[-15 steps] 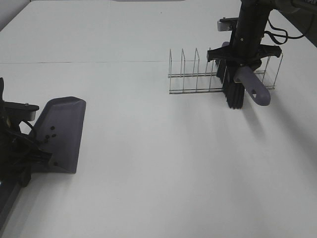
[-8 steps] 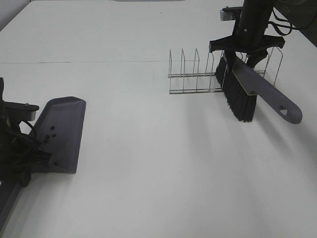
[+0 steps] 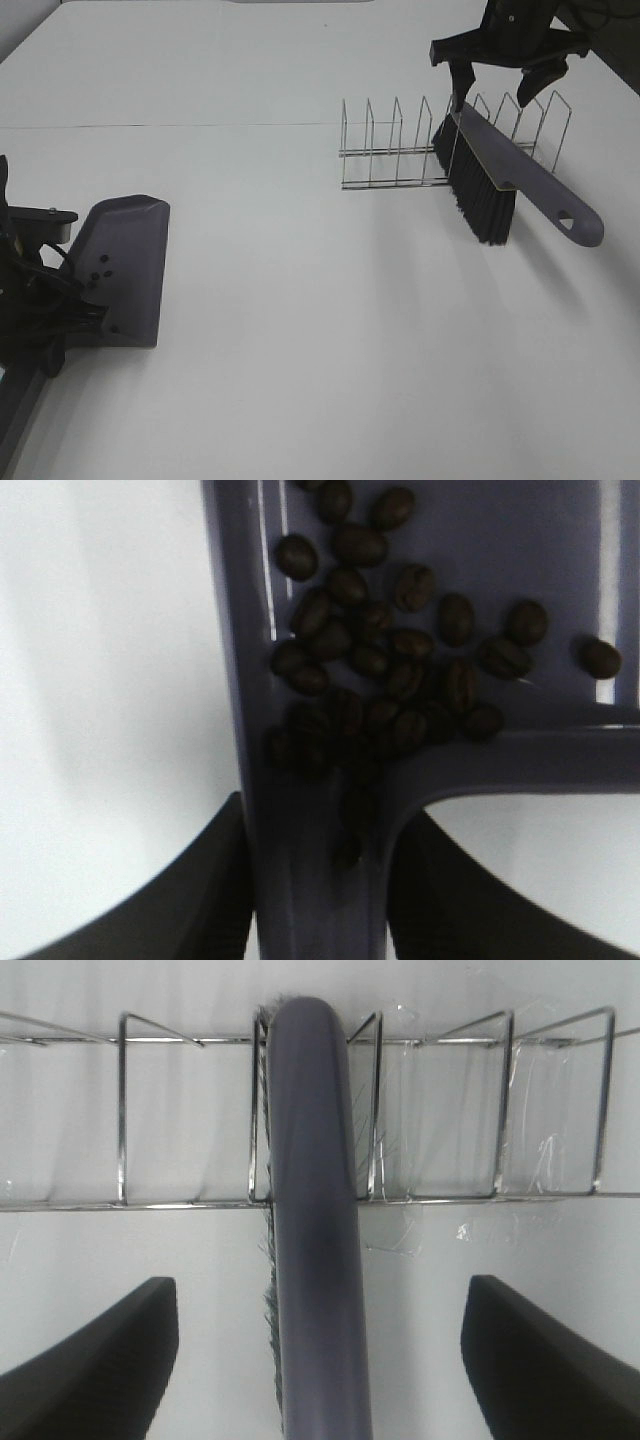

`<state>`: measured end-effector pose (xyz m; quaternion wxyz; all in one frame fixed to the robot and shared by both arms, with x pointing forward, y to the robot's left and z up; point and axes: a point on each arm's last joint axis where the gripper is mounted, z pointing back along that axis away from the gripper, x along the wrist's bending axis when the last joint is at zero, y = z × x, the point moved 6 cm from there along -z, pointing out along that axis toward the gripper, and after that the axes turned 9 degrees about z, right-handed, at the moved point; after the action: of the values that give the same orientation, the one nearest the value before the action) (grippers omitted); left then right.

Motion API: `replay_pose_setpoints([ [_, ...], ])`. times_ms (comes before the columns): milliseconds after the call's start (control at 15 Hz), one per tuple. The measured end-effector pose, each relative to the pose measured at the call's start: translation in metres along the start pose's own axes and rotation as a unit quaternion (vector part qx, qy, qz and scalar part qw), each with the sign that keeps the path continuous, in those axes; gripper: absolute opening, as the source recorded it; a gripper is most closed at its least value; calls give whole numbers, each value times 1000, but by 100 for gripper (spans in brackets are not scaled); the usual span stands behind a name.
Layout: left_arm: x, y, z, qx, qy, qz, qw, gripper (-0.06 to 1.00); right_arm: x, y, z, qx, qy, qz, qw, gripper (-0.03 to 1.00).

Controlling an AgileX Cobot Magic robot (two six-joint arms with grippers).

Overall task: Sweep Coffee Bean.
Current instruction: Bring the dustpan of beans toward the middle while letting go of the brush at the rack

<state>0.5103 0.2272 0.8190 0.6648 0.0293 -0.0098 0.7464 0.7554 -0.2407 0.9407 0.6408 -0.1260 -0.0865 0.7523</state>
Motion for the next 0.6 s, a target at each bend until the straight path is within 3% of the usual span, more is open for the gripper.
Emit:
replay_pose_setpoints([
  [200,-8,-10,7,-12,19,13,1000,35,2,-10,55,-55,-19,12,998,67],
  [600,-22,-39,31,-48,44,10,998,35,-5,-10,167,-163,-14,22,986,67],
])
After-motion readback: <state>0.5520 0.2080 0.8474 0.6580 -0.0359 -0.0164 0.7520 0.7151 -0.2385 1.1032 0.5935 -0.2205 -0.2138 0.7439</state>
